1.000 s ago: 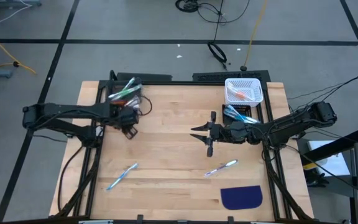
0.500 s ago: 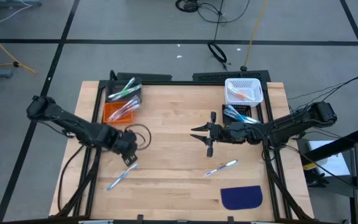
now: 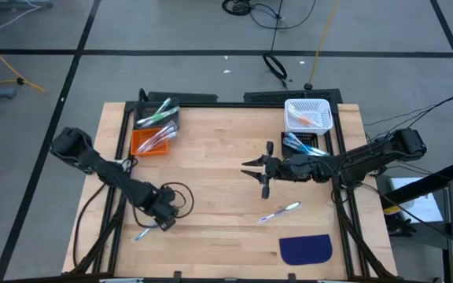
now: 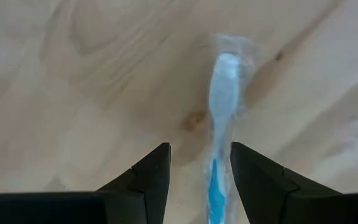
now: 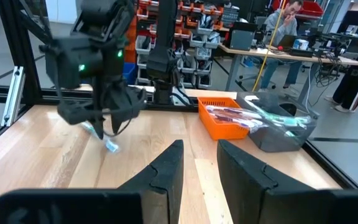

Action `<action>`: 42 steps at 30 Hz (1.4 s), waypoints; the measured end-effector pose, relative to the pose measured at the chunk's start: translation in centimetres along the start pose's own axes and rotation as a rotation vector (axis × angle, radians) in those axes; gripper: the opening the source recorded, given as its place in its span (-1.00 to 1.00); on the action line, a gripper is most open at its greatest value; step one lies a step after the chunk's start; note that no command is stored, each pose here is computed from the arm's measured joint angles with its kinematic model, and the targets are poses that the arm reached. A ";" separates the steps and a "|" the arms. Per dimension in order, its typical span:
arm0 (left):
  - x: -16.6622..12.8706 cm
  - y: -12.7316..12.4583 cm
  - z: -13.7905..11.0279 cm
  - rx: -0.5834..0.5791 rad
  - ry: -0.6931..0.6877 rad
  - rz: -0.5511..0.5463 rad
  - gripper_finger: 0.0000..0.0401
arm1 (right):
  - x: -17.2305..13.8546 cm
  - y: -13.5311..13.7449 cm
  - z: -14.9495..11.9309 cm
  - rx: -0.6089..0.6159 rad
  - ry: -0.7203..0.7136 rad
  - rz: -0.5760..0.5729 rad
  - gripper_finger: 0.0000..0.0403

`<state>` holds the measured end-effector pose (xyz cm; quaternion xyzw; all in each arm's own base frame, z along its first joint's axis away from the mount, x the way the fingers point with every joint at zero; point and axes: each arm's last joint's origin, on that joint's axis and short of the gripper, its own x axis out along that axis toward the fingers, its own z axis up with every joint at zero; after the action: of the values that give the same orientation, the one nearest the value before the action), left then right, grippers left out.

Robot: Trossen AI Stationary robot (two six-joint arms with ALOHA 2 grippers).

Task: Pick & Place Toothbrushes
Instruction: Put the blue toothbrush into the black bin

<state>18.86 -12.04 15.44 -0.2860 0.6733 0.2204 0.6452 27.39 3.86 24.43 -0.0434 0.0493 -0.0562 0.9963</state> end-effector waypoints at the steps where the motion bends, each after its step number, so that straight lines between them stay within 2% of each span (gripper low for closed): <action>1: 0.4 -0.1 0.0 0.001 0.008 0.011 -0.15 | 0.0 0.0 0.0 0.000 0.000 0.000 -0.56; 9: 2.0 -1.2 0.3 0.057 0.053 -0.002 -0.20 | 0.0 0.0 -0.1 -0.003 0.010 0.001 -0.56; 12: 2.0 -1.0 0.4 0.044 0.067 -0.001 -0.42 | 0.0 0.0 -0.2 -0.004 0.014 0.001 -0.56; 16: 1.7 -0.8 0.8 0.033 0.078 -0.003 -0.89 | -0.1 0.0 -0.5 -0.004 0.016 0.001 -0.56; 23: 0.9 -1.4 1.6 0.069 0.047 -0.042 -0.98 | -0.8 -0.1 -1.7 0.013 -0.043 -0.004 -0.56; 27: 0.0 -2.1 2.4 0.121 -0.041 -0.044 -0.98 | -1.1 -0.2 -1.6 0.029 -0.098 -0.007 -0.56; 31: -1.7 -3.2 3.5 0.203 -0.171 -0.054 -0.98 | -1.1 -0.2 -1.7 0.028 -0.095 -0.007 -0.56; 42: -6.9 -5.2 7.7 0.377 -0.569 0.003 -0.98 | -1.1 -0.1 -2.0 0.019 -0.062 0.000 -0.56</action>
<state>28.07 -10.11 22.11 -0.0876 0.4954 0.1638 0.8485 26.11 3.69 22.54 -0.0358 0.0181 -0.0555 0.9977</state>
